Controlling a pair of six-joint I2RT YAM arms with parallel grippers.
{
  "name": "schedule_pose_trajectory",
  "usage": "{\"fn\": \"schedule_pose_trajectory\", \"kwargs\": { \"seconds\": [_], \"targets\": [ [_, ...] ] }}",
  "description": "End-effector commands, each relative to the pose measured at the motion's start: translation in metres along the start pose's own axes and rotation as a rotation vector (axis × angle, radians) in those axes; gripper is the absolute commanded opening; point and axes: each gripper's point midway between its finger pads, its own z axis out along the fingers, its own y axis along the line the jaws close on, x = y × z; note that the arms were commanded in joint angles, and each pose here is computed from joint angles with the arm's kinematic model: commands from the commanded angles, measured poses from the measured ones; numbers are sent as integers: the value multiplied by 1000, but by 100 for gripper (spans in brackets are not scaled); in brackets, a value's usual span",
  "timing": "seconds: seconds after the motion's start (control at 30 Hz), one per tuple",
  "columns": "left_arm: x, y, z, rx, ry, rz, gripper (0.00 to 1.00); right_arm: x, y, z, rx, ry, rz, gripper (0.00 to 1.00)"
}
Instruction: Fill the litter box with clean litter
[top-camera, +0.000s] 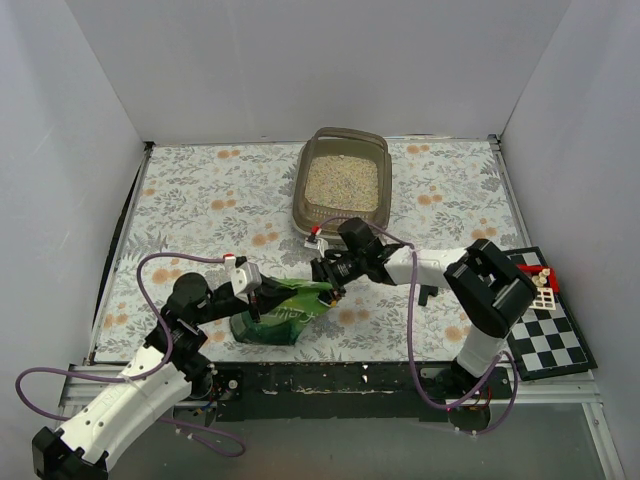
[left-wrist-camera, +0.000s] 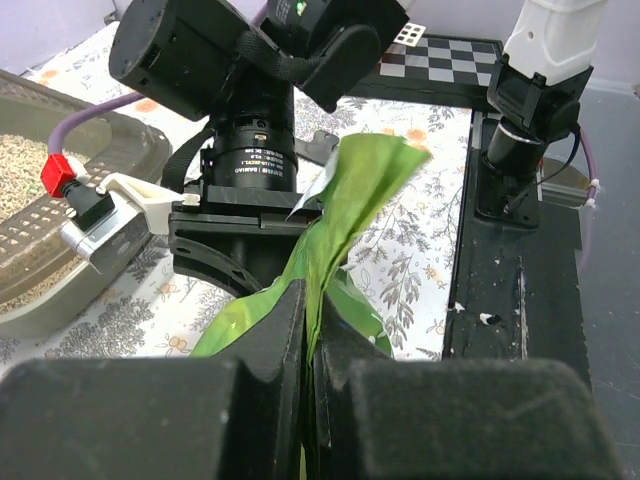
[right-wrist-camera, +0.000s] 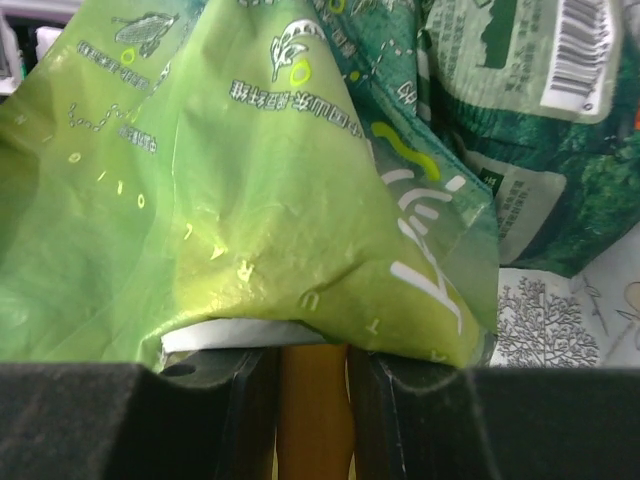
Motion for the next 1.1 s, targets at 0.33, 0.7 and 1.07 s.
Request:
{"fn": "schedule_pose_trajectory", "kwargs": {
  "seconds": [0.33, 0.7, 1.07],
  "targets": [
    [11, -3, 1, 12, 2, -27, 0, 7, 81, -13, -539, -97, -49, 1],
    [11, -1, 0, -8, -3, -23, 0, 6, 83, -23, -514, -157, -75, 1],
    [10, -2, 0, -1, -10, -19, 0, 20, 78, -68, -484, -263, -79, 1]
  ]
}}
